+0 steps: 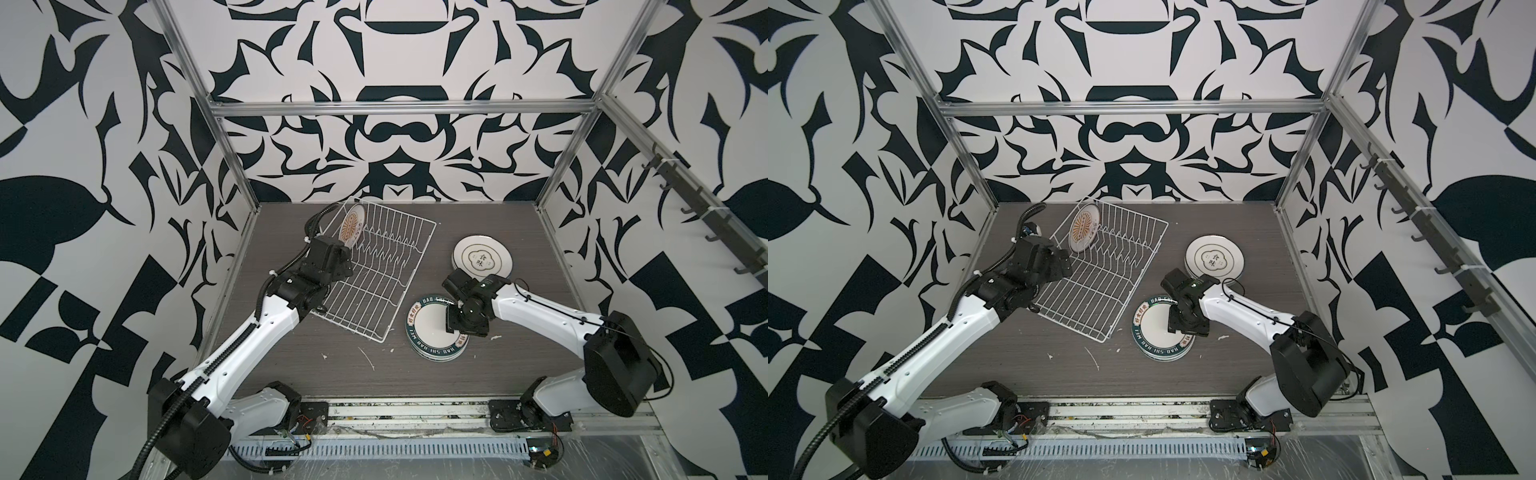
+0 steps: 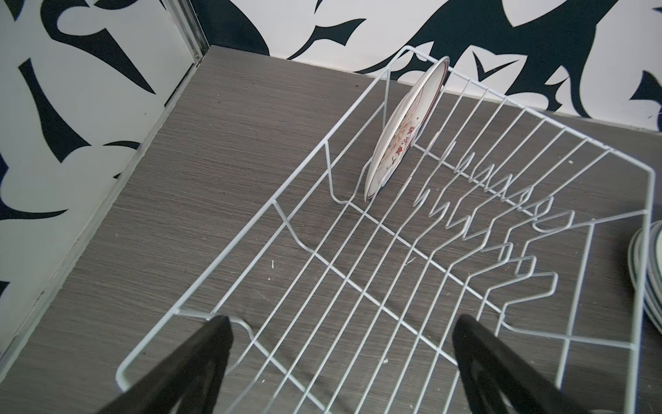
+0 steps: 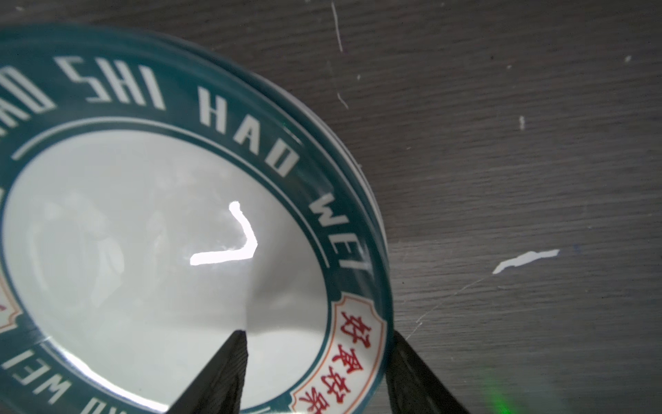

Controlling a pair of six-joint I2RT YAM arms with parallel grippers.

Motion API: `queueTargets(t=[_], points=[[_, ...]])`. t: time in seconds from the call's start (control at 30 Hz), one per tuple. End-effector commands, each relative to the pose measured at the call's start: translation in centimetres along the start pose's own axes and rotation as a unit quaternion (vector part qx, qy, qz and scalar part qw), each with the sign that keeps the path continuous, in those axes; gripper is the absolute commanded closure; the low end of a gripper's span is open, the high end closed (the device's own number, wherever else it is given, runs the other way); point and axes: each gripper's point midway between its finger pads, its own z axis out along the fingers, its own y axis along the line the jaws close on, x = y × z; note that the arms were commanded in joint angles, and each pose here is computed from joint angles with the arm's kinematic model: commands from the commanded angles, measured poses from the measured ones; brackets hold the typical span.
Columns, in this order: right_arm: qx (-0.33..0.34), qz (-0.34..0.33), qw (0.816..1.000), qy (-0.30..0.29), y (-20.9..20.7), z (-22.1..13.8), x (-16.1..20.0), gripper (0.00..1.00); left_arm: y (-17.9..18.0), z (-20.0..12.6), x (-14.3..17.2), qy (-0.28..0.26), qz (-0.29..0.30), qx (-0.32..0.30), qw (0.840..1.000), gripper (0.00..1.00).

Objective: Unload the plates from the dish rack
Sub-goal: Place a plate on the plates, then pick up a plate from the dish rack.

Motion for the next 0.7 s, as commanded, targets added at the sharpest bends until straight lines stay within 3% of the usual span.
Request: queueTargets(t=[0.0, 0.1, 0.27, 0.67], points=[[0.02, -0.006, 1.0, -0.02, -0.5, -1.5, -0.7, 0.36, 0.5, 0.5, -1.4, -0.008, 0.014, -0.031, 0.999, 0.01], [0.041, -0.007, 0.999, -0.03, -1.4, -2.1, -0.9, 0.35, -0.1, 2.5, -1.3, 0.009, 0.035, -0.046, 0.998, 0.01], [0.044, -0.011, 0.998, -0.039, -1.8, -2.6, -0.9, 0.31, -2.3, 5.6, -1.9, 0.041, 0.052, -0.003, 0.998, 0.01], [0.013, -0.019, 0.997, -0.068, -1.0, -3.0, -2.1, 0.22, -4.2, 13.6, -4.5, 0.07, 0.085, 0.018, 0.994, 0.01]])
